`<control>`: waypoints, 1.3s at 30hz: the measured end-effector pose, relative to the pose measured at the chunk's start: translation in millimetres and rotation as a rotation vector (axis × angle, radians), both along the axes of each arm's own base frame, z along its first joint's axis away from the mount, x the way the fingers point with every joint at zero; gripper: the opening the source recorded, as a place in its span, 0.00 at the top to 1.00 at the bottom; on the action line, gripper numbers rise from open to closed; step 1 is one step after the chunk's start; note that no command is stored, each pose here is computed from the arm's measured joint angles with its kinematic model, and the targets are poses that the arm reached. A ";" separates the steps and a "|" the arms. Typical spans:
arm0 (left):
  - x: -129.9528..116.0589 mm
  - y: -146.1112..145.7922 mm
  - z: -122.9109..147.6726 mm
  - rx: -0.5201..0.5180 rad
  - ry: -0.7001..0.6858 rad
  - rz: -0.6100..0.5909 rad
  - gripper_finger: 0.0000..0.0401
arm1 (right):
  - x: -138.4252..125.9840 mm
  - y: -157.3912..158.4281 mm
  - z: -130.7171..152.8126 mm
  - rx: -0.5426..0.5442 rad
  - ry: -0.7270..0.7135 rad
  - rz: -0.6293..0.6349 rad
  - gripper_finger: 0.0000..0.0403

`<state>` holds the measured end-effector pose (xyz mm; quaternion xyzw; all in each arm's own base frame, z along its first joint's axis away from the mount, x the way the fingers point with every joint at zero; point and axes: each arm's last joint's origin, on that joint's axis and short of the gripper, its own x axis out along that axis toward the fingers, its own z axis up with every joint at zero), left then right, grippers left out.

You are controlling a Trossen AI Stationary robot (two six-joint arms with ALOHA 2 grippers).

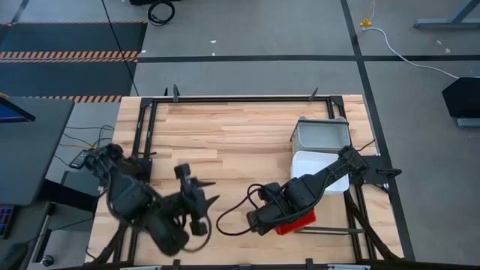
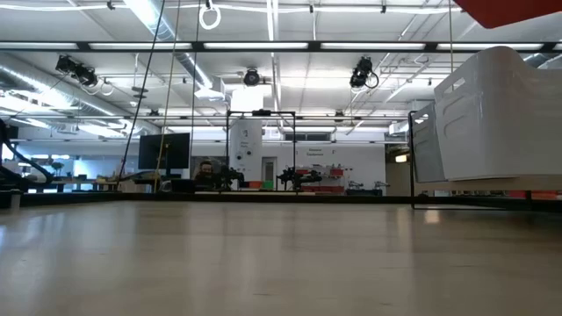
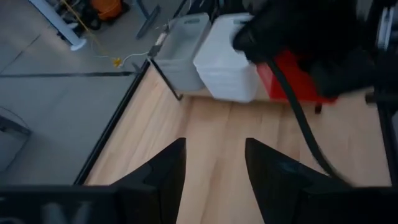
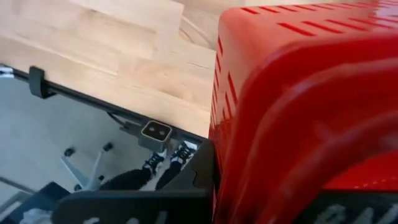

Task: Stack baskets on shelf by color
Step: Adjust the stacked red bins on the shelf

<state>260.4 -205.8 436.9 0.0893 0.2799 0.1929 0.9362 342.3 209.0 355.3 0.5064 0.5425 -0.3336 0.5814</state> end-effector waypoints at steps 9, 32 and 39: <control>0.3 44.6 45.3 -0.078 -0.040 -0.220 0.57 | -13.3 22.6 -20.6 -0.022 0.095 -0.121 0.97; -77.9 88.9 93.5 -0.194 -0.124 -0.411 0.79 | -16.7 26.0 -60.5 -0.070 0.252 -0.215 0.97; -75.0 87.4 93.4 -0.182 -0.129 -0.414 0.85 | -26.7 36.1 -66.4 -0.079 0.297 -0.277 0.97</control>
